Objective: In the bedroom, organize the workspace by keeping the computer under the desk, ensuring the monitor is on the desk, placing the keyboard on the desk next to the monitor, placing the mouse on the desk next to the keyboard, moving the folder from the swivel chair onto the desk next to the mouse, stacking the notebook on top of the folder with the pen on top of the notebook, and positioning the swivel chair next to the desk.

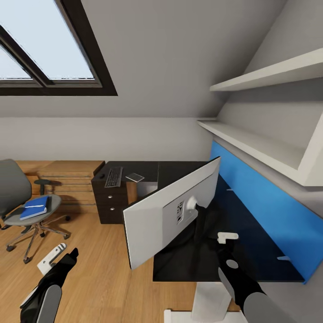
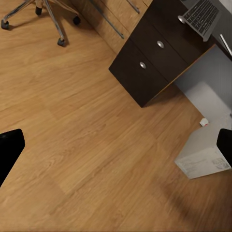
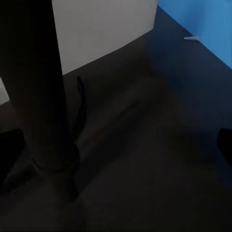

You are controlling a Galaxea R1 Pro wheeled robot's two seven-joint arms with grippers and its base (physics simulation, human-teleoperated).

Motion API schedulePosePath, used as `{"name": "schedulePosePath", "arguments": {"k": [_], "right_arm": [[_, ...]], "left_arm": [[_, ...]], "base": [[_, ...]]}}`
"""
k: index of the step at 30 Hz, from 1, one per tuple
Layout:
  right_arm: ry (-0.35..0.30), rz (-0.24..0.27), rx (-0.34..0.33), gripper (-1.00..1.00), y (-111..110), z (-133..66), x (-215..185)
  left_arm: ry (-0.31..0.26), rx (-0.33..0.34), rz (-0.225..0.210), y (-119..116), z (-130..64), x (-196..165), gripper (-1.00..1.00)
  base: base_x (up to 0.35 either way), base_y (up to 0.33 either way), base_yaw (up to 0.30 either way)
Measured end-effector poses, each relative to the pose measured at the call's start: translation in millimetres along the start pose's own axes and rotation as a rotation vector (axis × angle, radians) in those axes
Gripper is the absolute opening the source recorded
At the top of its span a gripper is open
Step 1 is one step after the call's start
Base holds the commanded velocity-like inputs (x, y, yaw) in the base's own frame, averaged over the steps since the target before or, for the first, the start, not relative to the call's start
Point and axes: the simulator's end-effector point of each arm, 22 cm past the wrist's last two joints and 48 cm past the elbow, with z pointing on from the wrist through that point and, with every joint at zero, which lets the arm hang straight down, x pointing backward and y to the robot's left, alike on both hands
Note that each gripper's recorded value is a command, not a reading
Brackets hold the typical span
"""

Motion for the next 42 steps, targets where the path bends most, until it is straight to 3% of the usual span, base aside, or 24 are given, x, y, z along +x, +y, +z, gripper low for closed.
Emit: {"name": "schedulePosePath", "arguments": {"k": [9, 42], "right_arm": [[-0.002, -0.010, -0.014, 1.00, 6, -0.8, 0], [0.003, -0.012, -0.016, 1.00, 7, -1.0, 2]], "left_arm": [[0.006, 0.019, 0.036, -12, -1.7, 6, 1.00], [0.007, 0.022, 0.040, -14, -1.8, 7, 1.00]], "base": [[0.102, 0.032, 0.000], [0.023, 0.058, 0.000]]}}
